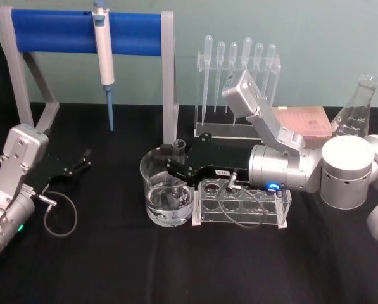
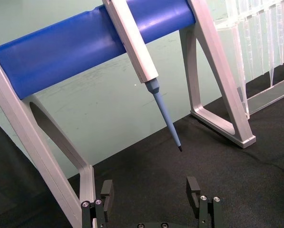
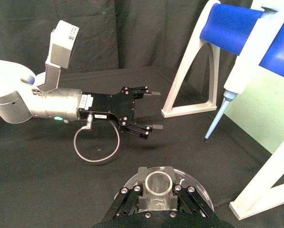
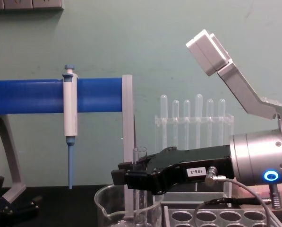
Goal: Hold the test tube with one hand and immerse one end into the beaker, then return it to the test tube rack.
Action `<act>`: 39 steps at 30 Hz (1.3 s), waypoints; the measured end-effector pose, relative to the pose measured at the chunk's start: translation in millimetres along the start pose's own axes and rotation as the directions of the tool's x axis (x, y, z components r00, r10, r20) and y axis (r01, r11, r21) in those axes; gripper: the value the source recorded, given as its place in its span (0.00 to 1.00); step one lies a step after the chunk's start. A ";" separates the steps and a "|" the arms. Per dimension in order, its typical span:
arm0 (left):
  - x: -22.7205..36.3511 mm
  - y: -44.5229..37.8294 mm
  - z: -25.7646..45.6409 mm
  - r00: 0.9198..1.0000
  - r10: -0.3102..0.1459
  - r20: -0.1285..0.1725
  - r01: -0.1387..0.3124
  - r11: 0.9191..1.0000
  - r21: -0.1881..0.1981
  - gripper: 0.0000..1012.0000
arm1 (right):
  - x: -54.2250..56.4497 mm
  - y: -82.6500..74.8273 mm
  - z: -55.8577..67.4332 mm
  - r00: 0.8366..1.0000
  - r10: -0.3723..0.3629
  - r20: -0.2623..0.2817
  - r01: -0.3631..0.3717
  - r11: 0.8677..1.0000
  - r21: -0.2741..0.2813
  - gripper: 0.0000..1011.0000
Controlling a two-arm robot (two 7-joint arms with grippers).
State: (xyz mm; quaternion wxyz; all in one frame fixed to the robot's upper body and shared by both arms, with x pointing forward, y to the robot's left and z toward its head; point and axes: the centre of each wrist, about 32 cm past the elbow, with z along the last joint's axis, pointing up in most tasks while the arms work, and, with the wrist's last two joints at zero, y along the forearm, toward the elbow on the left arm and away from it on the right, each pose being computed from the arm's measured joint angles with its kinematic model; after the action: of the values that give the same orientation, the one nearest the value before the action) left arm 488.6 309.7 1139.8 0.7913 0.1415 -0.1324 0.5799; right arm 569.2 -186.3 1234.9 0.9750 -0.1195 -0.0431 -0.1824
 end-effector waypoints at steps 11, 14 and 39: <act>0.0 0.0 0.0 1.000 0.000 0.000 0.000 1.000 0.000 0.99 | 1.0 -1.9 15.0 0.999 0.034 0.022 -0.035 0.999 0.012 0.22; 0.0 0.0 0.0 1.000 0.000 0.000 0.000 1.000 0.000 0.99 | 1.0 -3.8 24.9 0.998 0.043 0.036 -0.044 0.999 0.018 0.22; 0.0 0.0 0.0 1.000 0.000 0.000 0.000 1.000 0.000 0.99 | -0.7 -41.1 93.5 0.997 0.007 0.076 -0.014 0.995 0.094 0.22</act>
State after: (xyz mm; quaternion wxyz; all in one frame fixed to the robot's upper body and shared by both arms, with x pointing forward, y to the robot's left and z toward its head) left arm 488.6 309.7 1139.8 0.7913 0.1415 -0.1324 0.5799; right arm 549.7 -200.0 1334.2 0.9782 -0.0804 -0.0877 -0.1703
